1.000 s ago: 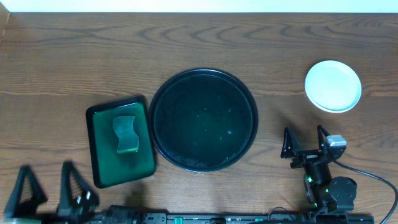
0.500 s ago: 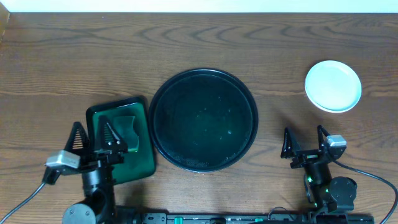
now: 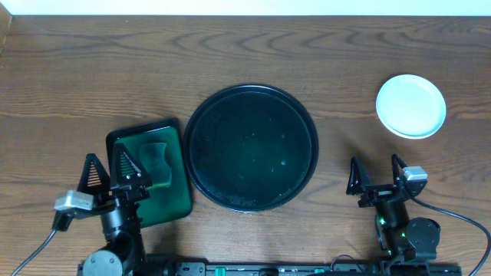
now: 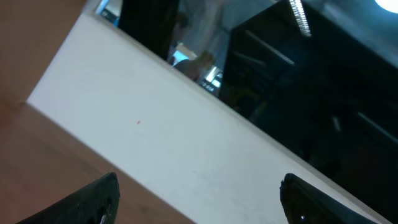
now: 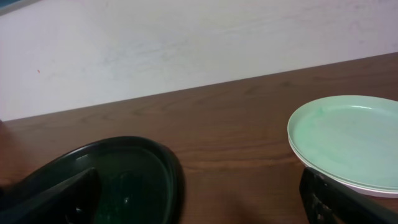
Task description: Clean dirty plates on tray and stack at the side
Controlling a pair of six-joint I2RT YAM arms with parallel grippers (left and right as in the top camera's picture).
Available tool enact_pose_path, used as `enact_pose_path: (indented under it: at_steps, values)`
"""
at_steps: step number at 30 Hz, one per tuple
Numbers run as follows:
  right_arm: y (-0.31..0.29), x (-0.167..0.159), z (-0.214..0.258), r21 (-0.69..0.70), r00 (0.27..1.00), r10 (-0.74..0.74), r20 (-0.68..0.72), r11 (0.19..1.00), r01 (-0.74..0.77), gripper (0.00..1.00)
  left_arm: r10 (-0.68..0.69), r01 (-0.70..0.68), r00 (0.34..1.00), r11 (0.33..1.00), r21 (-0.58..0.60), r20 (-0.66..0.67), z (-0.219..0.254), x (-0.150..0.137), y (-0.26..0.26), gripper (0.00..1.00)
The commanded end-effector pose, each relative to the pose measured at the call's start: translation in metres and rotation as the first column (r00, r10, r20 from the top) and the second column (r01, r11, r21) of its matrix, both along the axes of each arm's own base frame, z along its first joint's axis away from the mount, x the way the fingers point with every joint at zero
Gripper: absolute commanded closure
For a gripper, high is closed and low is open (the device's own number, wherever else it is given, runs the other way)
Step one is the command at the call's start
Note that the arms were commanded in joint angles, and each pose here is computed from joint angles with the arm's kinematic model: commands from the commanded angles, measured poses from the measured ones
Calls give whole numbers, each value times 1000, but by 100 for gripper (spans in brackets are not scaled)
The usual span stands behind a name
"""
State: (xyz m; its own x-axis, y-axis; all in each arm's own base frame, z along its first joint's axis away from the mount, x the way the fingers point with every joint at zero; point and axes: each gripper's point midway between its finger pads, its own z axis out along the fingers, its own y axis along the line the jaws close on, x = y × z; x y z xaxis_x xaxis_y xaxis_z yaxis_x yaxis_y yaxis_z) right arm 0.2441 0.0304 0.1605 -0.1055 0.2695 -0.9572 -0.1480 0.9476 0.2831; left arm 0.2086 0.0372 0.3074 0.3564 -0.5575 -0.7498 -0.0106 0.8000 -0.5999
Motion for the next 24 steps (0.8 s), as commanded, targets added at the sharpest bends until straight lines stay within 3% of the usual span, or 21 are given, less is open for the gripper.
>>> enact_pose_path:
  at_steps: [1, 8, 24]
  values:
    - [-1, 0, -1, -3, 1000, -4, 0, 1000, 4, 1, -14, 13, 1000, 994, -108, -15, -23, 8, 3, 17]
    - [-1, 0, -1, -3, 1000, -4, 0, 1000, 4, 1, -62, 69, 998, 952, -299, 31, -52, 19, 3, 17]
    - [-1, 0, -1, -3, 1000, -4, 0, 1000, 4, 1, -79, 70, 997, 925, -374, -10, -92, 30, 3, 17]
